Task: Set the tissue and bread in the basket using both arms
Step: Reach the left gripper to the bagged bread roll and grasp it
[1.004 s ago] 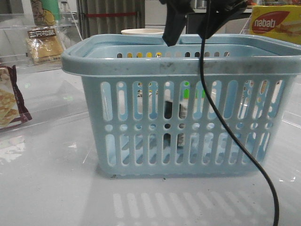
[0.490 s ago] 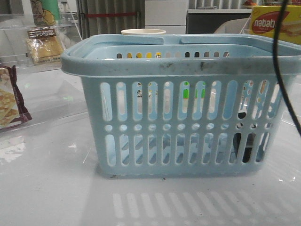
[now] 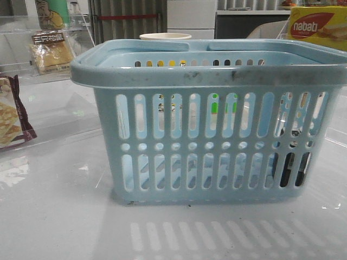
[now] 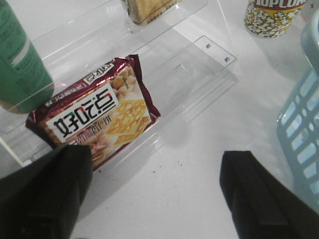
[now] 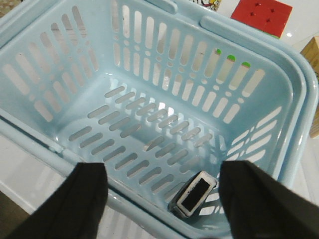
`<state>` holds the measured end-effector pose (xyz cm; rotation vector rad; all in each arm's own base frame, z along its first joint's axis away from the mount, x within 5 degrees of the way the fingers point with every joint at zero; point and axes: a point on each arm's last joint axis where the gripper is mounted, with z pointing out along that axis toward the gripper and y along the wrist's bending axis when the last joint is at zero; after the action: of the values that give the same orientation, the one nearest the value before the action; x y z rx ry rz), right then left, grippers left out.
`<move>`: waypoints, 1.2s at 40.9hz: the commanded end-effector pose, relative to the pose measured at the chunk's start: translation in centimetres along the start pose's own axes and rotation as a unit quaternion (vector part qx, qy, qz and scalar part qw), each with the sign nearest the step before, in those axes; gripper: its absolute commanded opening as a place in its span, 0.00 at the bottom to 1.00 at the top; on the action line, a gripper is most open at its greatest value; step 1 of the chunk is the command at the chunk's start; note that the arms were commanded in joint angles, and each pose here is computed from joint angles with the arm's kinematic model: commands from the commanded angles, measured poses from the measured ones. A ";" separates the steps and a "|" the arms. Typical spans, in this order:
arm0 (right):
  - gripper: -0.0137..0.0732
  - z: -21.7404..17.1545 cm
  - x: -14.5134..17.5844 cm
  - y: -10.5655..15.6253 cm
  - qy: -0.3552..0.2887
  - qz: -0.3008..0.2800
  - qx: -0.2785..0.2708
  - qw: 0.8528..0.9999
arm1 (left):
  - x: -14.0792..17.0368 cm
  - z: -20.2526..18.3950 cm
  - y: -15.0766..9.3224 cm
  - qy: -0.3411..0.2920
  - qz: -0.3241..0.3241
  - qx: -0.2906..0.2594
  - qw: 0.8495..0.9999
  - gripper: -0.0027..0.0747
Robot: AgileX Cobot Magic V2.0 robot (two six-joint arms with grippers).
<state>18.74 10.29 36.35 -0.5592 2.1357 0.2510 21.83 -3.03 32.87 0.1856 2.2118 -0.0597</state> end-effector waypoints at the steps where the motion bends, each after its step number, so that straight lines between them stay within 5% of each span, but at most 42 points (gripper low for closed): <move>1: 0.81 -1.3 -1.5 -0.1 -0.062 -0.010 0.005 0.998 | -3.4 1.2 -0.1 -0.060 -0.003 0.004 0.998 0.79; 21: 0.81 -1.3 -1.5 -0.1 -0.062 -0.010 0.005 0.998 | -10.3 13.7 0.6 -0.044 -0.011 -0.002 0.999 0.79; 37: 0.81 -1.3 -1.5 -0.1 -0.062 -0.010 0.005 0.998 | -12.6 19.4 3.8 -0.071 -0.040 -0.029 0.996 0.79; 49: 0.81 -1.3 -1.5 -0.1 -0.062 -0.010 0.005 0.998 | -12.9 21.9 3.6 -0.118 -0.038 -0.028 0.992 0.79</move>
<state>18.71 10.27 36.39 -0.5584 2.1328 0.2518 47.24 -3.02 25.81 0.0781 2.1726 -0.0384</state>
